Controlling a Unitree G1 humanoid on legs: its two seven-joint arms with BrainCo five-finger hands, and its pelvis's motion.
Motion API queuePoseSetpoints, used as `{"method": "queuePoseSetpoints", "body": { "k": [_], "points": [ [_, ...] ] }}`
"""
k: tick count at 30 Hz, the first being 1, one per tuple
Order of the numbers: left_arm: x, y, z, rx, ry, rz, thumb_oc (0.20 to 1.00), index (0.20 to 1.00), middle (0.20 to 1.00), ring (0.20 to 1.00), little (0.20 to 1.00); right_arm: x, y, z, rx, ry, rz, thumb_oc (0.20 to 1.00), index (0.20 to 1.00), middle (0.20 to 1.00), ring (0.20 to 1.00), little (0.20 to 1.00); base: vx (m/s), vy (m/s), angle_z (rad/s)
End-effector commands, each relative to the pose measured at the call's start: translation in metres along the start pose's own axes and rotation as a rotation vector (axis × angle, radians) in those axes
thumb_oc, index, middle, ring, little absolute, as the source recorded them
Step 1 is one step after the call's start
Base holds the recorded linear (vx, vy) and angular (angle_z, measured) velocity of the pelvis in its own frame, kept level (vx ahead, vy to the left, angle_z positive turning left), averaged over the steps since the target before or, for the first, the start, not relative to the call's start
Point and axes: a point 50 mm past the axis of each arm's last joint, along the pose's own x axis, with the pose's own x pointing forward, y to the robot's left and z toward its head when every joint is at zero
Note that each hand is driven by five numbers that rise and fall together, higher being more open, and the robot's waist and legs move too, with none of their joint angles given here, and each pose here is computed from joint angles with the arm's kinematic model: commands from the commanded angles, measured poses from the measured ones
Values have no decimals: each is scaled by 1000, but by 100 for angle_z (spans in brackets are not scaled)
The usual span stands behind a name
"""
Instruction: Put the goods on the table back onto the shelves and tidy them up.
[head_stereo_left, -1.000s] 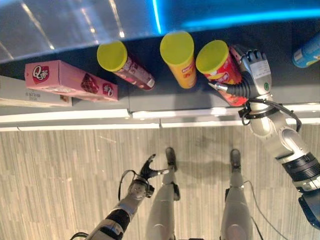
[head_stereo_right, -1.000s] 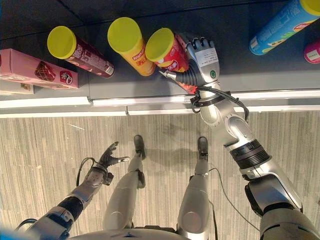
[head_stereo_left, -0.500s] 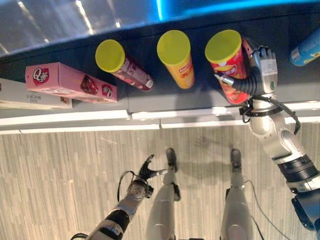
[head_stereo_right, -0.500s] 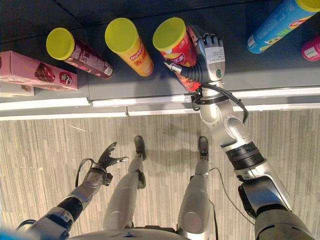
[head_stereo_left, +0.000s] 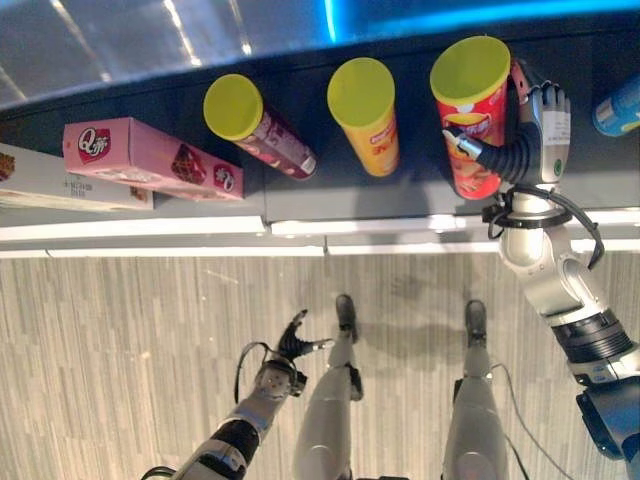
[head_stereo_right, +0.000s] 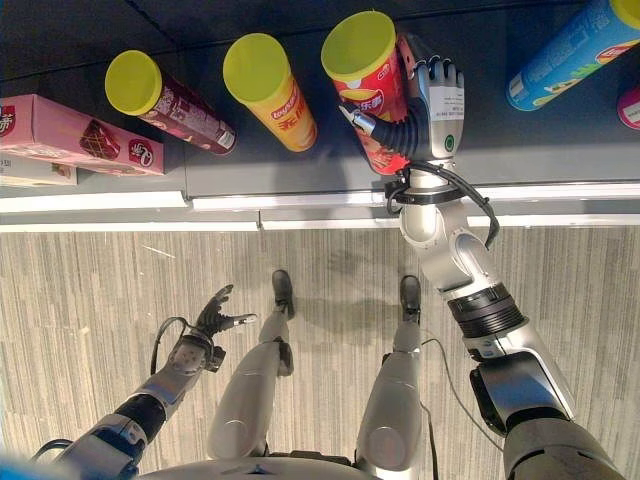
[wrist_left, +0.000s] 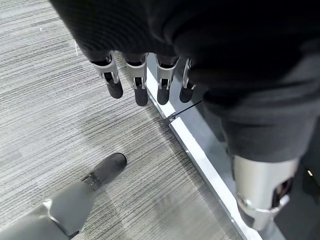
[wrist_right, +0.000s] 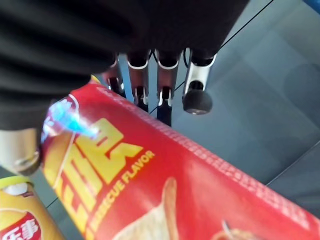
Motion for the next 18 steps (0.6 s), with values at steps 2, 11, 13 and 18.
{"method": "queuePoseSetpoints", "body": {
  "k": [2,11,13,18],
  "points": [
    [-5,-2,-9,-26,30,17,1000,1000,1000,1000,1000,19,-24,10,46,-55,-154,200,200,200,200,200,0,0,0],
    [-5,-3,-8,-22,25,11,1000,1000,1000,1000,1000,17,-25,7,41,-42,-164,200,200,200,200,200,0,0,0],
    [-5,-4,-8,-21,25,11,1000,1000,1000,1000,1000,16,-24,7,41,-39,-161,200,200,200,200,200,0,0,0],
    [-5,-4,-7,-22,24,13,1000,1000,1000,1000,1000,13,-23,6,44,-29,-159,200,200,200,200,200,0,0,0]
  ]
}}
